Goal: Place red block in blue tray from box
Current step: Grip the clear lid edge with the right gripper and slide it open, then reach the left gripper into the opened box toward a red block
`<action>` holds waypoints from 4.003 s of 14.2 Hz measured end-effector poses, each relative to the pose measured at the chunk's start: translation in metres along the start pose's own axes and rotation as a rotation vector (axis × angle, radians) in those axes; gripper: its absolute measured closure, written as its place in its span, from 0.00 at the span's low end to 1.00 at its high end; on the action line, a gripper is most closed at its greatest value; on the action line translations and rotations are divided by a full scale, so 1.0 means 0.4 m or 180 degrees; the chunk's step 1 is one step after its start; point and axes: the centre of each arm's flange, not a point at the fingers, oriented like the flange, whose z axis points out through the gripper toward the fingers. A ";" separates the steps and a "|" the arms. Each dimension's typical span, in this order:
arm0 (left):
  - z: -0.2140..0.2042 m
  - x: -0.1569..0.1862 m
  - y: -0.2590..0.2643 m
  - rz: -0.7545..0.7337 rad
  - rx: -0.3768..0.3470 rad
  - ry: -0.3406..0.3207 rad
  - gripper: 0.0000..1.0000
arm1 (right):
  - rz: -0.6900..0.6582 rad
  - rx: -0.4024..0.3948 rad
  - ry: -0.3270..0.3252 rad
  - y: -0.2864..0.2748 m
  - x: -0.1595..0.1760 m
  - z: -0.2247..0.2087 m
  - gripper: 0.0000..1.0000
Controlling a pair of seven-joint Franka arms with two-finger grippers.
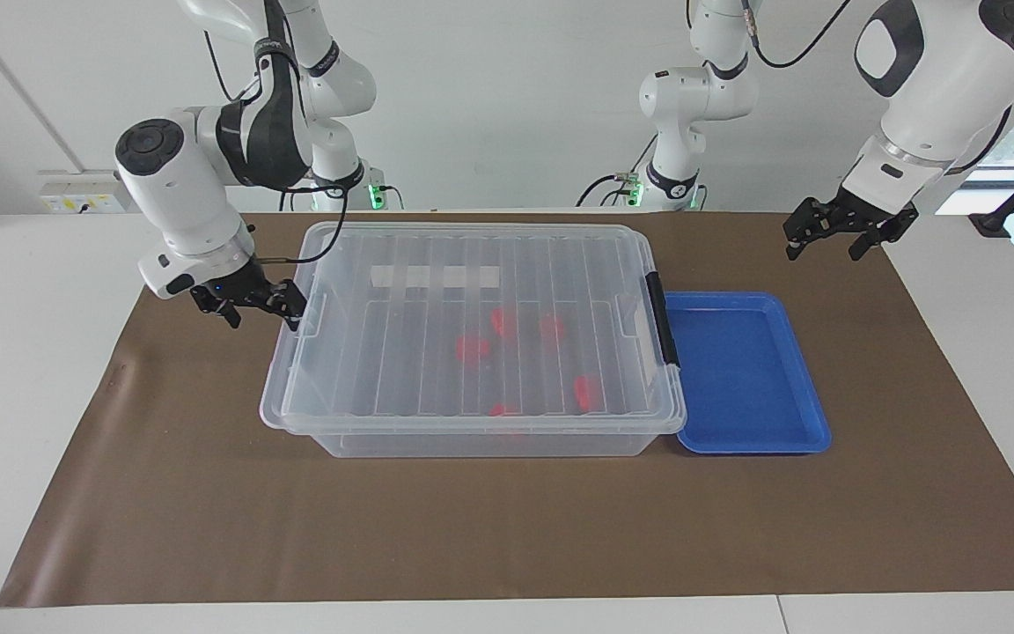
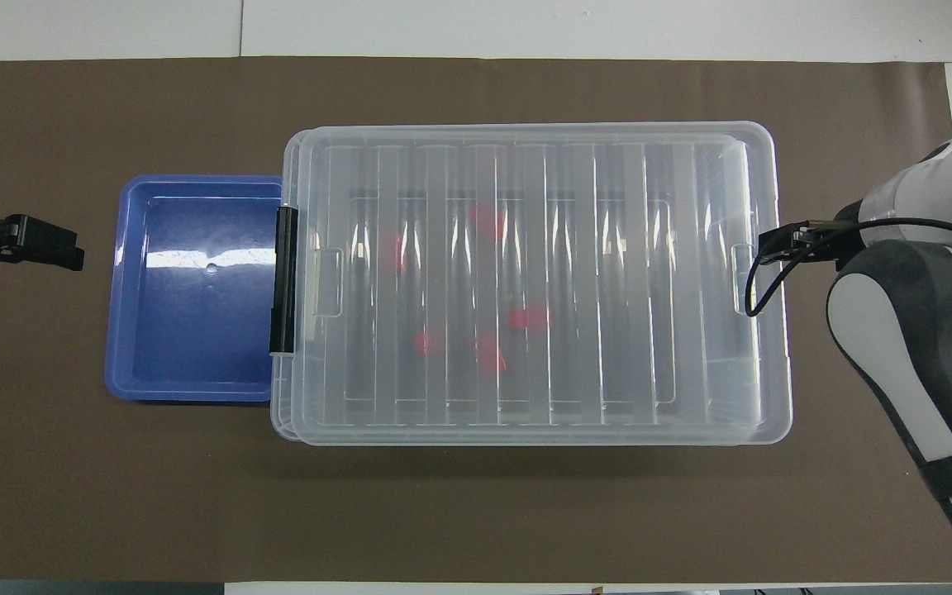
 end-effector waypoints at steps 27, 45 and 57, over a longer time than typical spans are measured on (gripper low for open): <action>0.004 0.006 0.008 0.0019 0.0003 0.0052 0.00 | -0.0237 -0.0007 0.0077 0.282 0.008 -0.004 0.00; 0.010 0.005 0.151 0.0336 0.0014 0.0070 0.00 | -0.0416 -0.0020 0.0099 0.402 -0.005 -0.007 0.00; 0.105 -0.039 0.579 0.0378 -0.0093 0.0463 0.00 | -0.0462 -0.0024 0.0101 0.456 -0.015 -0.008 0.00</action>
